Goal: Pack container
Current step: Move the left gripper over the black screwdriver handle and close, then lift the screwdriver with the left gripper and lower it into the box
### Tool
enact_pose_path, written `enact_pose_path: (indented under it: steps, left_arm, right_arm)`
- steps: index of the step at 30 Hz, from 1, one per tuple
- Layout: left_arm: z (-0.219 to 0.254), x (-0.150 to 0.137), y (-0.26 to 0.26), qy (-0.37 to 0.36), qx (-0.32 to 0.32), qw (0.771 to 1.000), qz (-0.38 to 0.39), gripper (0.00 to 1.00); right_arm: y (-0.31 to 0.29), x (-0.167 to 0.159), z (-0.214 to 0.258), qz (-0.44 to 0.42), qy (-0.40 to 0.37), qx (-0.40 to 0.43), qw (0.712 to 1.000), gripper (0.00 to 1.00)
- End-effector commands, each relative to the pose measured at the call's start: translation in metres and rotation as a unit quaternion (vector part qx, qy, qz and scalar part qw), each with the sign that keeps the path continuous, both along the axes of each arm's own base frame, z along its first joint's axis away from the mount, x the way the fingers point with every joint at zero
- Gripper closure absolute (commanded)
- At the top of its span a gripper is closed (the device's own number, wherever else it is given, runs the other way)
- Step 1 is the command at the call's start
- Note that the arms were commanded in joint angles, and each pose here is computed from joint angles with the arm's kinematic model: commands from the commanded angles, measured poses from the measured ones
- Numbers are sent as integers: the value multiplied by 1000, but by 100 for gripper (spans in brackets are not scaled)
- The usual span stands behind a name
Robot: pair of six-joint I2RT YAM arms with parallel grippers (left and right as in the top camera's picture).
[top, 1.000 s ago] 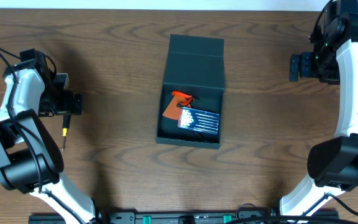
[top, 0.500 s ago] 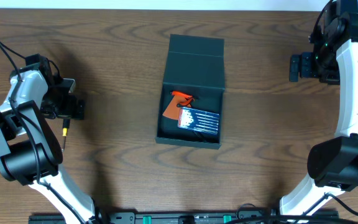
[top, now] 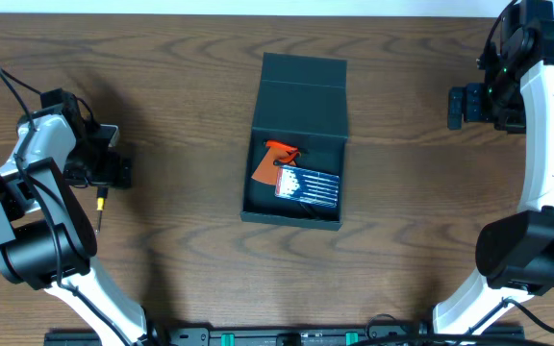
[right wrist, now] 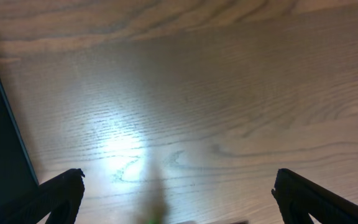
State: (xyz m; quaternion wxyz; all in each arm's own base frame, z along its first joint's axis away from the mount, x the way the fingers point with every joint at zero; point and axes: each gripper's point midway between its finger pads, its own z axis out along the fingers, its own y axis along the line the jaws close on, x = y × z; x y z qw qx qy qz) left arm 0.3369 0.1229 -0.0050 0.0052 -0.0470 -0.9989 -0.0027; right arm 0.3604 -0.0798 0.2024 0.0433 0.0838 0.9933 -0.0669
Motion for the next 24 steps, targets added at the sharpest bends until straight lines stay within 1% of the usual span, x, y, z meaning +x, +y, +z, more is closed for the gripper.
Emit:
enact_pose_path:
  steps: [1, 6, 8, 14, 24]
  left_arm:
    - [-16, -13, -3, 24, -7, 1000, -5, 12]
    - [-16, -11, -1, 20, -2, 1000, -5, 23]
    - [-16, -12, 0, 21, 1, 1000, -5, 25]
    - [-16, -13, 5, 26, 13, 1000, -5, 46]
    - [-16, -14, 5, 26, 13, 1000, -4, 54]
  right_arm:
    - [-1, -3, -1, 3, 7, 2, 1000, 1]
    - [-1, -6, -2, 3, 13, 3, 1000, 1]
    - [-1, -7, -2, 3, 15, 3, 1000, 1]
    - [0, -9, -2, 3, 18, 4, 1000, 1]
    - [0, -9, -2, 3, 18, 4, 1000, 1]
